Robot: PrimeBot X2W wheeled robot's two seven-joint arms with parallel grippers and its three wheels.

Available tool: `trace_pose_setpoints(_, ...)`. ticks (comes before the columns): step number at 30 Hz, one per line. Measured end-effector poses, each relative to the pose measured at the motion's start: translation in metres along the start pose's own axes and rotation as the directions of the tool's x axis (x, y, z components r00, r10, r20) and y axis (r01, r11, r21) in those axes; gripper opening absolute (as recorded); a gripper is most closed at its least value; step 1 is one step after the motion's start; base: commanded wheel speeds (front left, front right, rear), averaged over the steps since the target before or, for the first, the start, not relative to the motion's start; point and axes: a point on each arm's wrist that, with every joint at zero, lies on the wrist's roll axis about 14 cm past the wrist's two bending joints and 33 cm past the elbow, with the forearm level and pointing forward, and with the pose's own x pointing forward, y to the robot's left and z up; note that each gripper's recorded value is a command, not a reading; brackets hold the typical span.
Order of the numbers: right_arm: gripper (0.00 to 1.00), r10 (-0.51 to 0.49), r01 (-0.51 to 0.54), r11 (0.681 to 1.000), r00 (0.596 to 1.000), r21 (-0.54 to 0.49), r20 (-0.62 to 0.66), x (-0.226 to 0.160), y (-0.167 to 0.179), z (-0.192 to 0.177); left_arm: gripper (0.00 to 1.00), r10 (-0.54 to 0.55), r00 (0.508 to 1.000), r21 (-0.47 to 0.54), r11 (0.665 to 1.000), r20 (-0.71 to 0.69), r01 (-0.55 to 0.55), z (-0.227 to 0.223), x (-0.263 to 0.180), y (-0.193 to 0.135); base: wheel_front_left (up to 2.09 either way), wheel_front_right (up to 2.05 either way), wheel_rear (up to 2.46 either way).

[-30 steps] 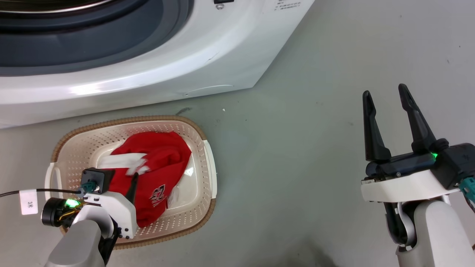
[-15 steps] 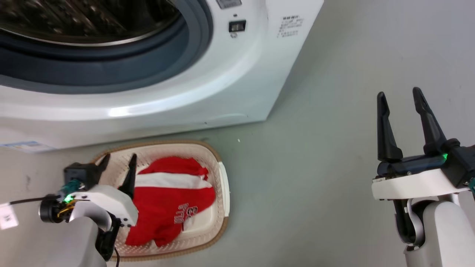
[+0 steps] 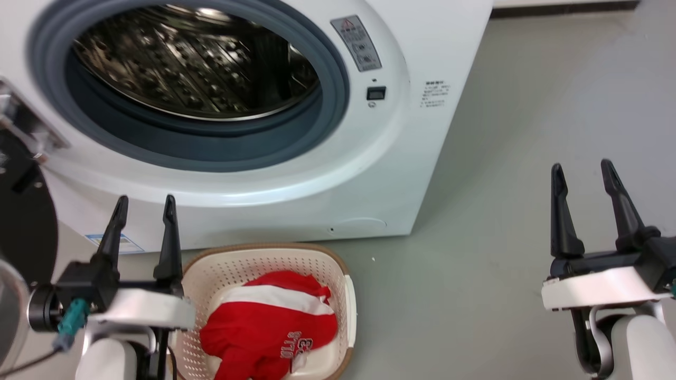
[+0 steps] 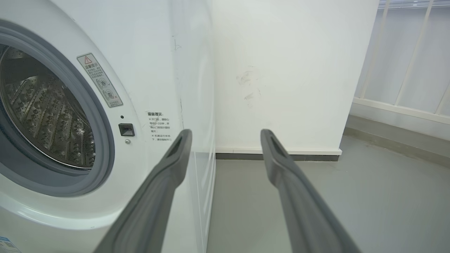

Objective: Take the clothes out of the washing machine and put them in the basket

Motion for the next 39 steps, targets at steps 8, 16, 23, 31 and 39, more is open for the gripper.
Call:
trace_pose_setpoints(8, 1.0, 0.026, -0.026, 0.999, 1.0, 0.018, 0.016, -0.017, 0.011, 0.011, 1.0, 0.06, 0.996, 0.029, 0.998, 0.068, -0.062, 0.028, -0.041, 0.002, 0.0, 0.0, 0.0)
trace_pose_setpoints(16, 1.0, 0.015, -0.015, 0.999, 1.0, 0.028, 0.004, -0.037, 0.009, 0.012, 1.0, 0.068, 0.996, 0.037, 0.997, 0.049, -0.07, 0.025, -0.063, -0.003, 0.0, 0.0, 0.0)
trace_pose_setpoints(23, 1.0, 0.011, -0.011, 0.999, 1.0, 0.031, -0.001, -0.045, 0.008, 0.012, 1.0, 0.05, 0.997, 0.044, 0.998, 0.058, -0.053, 0.028, -0.064, -0.011, 0.0, 0.0, 0.0)
trace_pose_setpoints(31, 1.0, 0.003, -0.003, 0.999, 1.0, 0.034, -0.002, -0.047, 0.005, 0.012, 1.0, 0.045, 0.997, 0.053, 0.997, 0.065, -0.049, 0.03, -0.062, -0.013, 0.0, 0.0, 0.0)
trace_pose_setpoints(39, 1.0, -0.002, 0.003, 0.999, 1.0, 0.035, -0.004, -0.048, 0.004, 0.011, 1.0, 0.043, 0.997, 0.057, 0.997, 0.069, -0.047, 0.032, -0.061, -0.014, 0.0, 0.0, 0.0)
